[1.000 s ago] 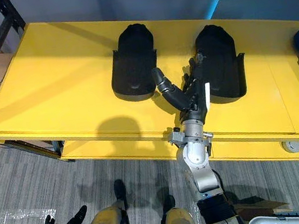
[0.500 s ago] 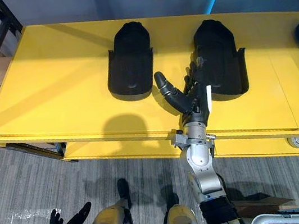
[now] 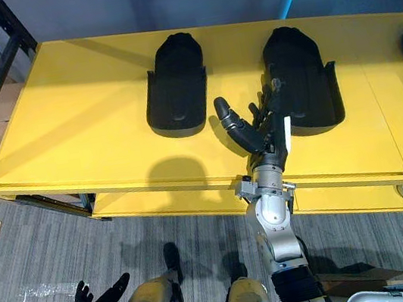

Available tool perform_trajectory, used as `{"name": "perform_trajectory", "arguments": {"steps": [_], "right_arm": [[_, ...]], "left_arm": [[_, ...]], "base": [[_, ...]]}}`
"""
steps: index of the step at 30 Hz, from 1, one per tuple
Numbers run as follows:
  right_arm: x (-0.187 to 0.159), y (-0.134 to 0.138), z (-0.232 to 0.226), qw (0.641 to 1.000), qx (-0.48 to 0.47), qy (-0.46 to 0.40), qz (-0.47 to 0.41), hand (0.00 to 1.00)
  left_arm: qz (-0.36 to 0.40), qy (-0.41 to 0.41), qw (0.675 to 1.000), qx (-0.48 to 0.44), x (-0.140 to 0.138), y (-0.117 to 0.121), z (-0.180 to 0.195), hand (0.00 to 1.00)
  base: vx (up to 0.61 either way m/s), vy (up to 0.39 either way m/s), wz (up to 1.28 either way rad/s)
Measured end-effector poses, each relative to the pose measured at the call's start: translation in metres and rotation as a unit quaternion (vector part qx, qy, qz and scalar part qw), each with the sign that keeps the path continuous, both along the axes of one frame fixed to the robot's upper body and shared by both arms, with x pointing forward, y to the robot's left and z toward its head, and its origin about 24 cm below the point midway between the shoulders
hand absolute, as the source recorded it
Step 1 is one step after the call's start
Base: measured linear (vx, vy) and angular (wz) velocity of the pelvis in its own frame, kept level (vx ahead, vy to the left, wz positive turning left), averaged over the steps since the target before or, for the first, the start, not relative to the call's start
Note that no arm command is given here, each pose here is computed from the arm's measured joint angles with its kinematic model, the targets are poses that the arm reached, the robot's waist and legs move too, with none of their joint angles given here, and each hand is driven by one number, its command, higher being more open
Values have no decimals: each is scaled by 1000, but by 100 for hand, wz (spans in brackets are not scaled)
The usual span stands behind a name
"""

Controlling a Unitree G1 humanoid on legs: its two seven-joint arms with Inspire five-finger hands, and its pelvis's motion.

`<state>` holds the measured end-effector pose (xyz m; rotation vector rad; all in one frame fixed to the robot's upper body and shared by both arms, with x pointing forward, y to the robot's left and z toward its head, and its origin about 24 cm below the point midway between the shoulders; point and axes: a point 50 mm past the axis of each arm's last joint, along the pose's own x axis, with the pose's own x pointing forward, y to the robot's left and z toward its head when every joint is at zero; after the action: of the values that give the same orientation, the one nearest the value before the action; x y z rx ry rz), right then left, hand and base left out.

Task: Walk over and take three plastic housings, then place them on the shelf

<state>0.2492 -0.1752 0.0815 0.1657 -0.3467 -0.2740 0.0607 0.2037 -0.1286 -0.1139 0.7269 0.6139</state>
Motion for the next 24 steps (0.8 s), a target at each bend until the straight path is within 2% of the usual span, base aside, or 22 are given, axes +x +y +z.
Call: {"name": "perform_trajectory", "arguments": {"steps": [5, 9, 11, 14, 16, 17, 20, 22, 24], "right_arm": [[-1, 3, 3, 999, -14, -14, 38, 100], [-17, 2, 28, 994, -43, -71, 65, 100], [-26, -6, 44, 991, -58, -106, 55, 100], [-41, -34, 60, 987, -70, -141, -16, 100], [-56, -57, 59, 984, -73, -136, -85, 100], [-67, -72, 55, 981, -73, -125, -131, 100], [-87, -93, 40, 978, -59, -84, -181, 100], [-95, -99, 30, 978, -57, -59, -191, 100], [-107, -108, 2, 980, -24, 5, -199, 100]], "left_arm": [[-18, 18, 1000, -3, -6, 1, -5, 100], [-23, 41, 999, -11, -15, 5, -9, 100], [-25, 52, 998, -12, -19, 10, -11, 100], [-30, 69, 997, -10, -24, 20, -13, 100], [-48, 83, 995, -3, -25, 24, -15, 100], [-85, 102, 991, 15, -24, 24, -16, 100], [-141, 138, 980, 20, -28, 22, -20, 100], [-144, 153, 978, 12, -32, 21, -23, 100], [-142, 177, 974, -3, -38, 19, -27, 100]], "base": [[7, -5, -2], [52, -20, -28], [100, -17, -47], [79, -17, -52], [31, -14, -62], [9, -9, -58], [-39, 4, -71], [-63, 0, -50], [-84, -4, -51]]}}
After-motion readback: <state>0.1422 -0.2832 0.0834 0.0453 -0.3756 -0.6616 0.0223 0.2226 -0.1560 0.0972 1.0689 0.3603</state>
